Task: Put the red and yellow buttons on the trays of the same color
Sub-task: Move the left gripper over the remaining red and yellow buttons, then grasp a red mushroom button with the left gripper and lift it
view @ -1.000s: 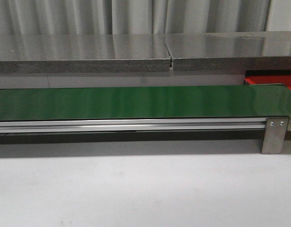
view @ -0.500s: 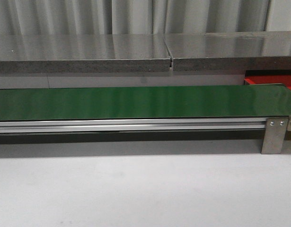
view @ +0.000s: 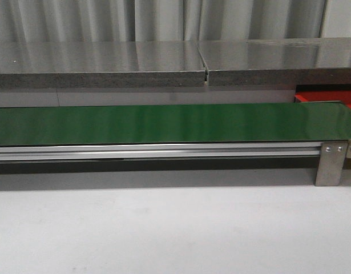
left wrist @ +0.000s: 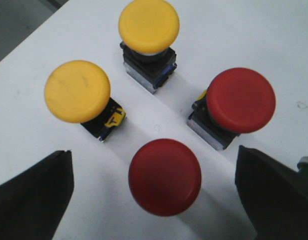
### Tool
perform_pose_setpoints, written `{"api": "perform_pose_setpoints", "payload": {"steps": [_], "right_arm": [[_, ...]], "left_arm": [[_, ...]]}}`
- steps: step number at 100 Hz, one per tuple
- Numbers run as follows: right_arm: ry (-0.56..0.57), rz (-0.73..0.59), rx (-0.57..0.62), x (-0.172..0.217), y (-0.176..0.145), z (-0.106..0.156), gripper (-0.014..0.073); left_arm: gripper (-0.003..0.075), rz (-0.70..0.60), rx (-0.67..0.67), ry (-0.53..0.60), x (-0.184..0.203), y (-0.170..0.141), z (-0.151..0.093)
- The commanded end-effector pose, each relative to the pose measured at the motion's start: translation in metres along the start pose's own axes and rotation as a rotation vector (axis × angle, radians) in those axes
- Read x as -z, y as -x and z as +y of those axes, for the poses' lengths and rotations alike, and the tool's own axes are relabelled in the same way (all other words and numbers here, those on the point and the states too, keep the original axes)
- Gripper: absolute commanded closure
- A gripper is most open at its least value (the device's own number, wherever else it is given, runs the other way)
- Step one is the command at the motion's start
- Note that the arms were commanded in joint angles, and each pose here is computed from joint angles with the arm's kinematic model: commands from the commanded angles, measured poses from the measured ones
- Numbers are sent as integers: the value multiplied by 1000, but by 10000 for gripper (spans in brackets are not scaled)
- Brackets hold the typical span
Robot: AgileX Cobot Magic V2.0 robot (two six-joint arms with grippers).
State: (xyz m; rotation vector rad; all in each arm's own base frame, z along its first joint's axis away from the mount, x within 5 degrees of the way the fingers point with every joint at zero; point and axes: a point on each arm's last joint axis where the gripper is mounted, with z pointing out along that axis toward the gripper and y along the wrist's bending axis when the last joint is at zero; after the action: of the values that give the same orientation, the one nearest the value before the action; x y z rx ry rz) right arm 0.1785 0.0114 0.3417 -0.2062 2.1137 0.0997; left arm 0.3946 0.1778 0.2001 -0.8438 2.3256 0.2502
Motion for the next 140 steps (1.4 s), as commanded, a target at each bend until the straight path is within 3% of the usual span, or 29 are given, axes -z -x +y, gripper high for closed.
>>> {"api": "perform_pose_setpoints", "payload": {"steps": [1,62,97,140], "right_arm": [[-24,-95,13,7,13,-1,664],[-24,-95,13,7,13,-1,664],[-24,-95,13,7,13,-1,664],[-24,-95,13,7,13,-1,664]], "left_arm": [[99,-116,1,-39,18,25,-5],[99,-71,4,-25,7,20,-7],[101,-80,-32,-67,11,16,-29],[113,-87,-62,-54,11,16,-28]]}}
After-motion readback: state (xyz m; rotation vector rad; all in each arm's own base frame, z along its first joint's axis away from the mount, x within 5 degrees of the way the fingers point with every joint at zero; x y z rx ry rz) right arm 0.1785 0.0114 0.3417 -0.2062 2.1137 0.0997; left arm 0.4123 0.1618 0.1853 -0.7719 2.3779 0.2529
